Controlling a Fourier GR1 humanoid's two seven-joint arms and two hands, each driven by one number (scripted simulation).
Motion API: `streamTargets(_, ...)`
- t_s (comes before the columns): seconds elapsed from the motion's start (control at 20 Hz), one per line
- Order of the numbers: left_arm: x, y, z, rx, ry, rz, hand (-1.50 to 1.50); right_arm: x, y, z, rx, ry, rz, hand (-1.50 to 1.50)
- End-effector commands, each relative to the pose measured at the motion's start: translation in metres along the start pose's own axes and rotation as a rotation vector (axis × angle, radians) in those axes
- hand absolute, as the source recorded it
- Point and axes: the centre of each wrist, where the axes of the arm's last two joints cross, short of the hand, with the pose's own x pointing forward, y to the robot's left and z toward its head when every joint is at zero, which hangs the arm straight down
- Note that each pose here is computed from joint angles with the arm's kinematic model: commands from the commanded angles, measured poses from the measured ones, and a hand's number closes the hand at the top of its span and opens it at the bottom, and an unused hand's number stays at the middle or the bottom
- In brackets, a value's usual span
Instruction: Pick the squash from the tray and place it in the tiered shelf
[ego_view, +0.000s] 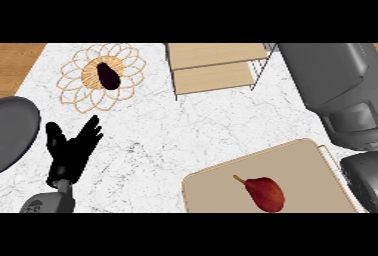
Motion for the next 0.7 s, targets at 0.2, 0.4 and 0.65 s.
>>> streamTargets(0.2,-0.006,0.000,0.006,-0.012,-0.005,-0.004,0.00,-0.007,0.012,-0.008,0.000,-0.057,-0.032,1.50)
streamTargets(0.4,-0.012,-0.007,0.001,-0.017,0.007,-0.005,0.00,0.011,0.017,-0.008,-0.001,-0.075,-0.022,1.50)
streamTargets(0.65,-0.003,0.010,-0.006,0.004,0.015,-0.007,0.00,-0.020,-0.010,-0.014,0.039,-0.072,0.060,1.50)
